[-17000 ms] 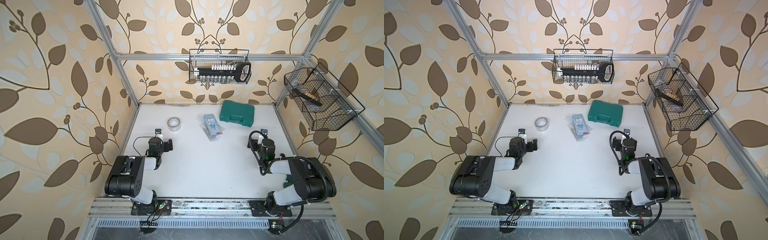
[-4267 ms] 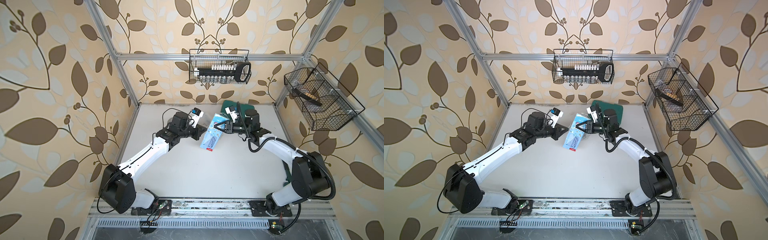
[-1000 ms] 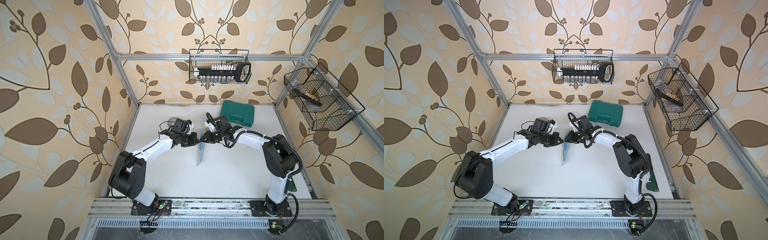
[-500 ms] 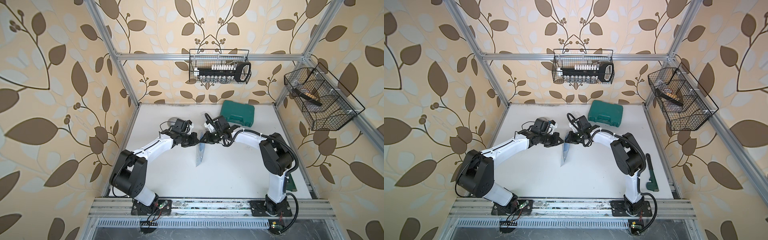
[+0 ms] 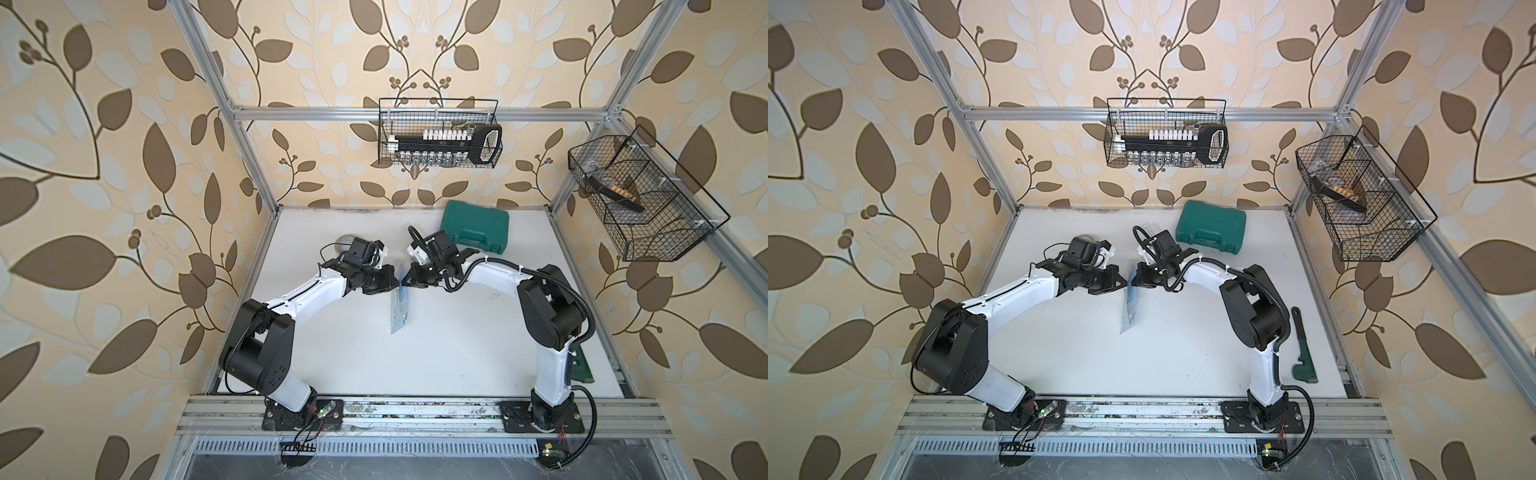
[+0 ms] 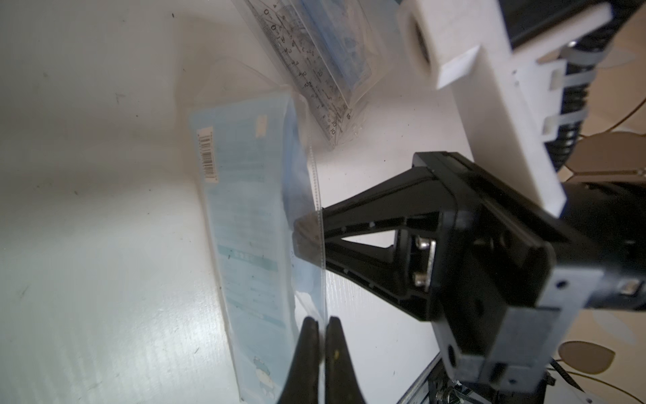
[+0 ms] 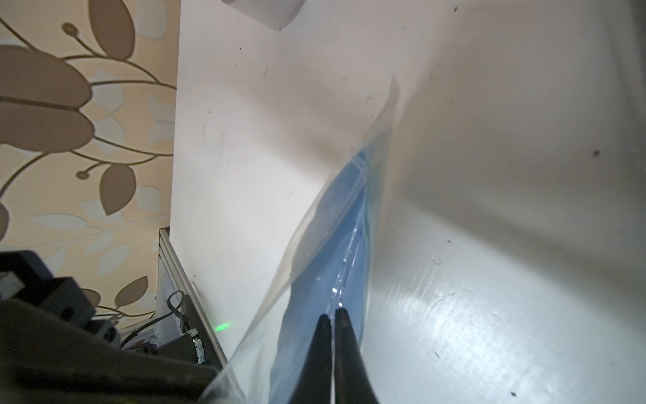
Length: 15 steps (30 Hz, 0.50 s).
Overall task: Open the ruler set and take out the ruler
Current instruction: Take out the ruler from the ruler set bag.
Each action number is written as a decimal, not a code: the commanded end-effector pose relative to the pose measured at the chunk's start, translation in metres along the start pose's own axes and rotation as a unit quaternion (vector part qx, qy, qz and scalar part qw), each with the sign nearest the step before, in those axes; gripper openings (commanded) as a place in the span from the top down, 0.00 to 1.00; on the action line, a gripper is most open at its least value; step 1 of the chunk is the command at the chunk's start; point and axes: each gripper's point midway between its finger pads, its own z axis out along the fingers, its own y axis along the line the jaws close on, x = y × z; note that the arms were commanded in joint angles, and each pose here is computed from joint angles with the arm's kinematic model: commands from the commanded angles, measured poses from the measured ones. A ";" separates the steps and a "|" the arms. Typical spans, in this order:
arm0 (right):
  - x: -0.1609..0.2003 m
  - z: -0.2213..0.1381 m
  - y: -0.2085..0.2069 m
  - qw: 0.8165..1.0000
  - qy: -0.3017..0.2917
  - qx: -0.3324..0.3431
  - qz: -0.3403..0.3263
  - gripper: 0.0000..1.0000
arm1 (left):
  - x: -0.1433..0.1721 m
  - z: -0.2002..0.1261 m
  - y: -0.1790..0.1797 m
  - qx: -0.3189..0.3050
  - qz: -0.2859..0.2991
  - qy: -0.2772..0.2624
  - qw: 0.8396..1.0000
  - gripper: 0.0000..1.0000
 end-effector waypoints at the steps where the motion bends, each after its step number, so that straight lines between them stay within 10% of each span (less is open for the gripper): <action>1: -0.001 0.007 -0.001 1.000 0.007 0.007 -0.003 1.00 | -0.006 0.002 -0.010 0.013 0.013 -0.010 1.000 1.00; 15: -0.006 0.002 -0.001 1.000 0.002 0.029 -0.012 1.00 | -0.009 0.007 -0.012 0.023 0.000 -0.010 1.000 1.00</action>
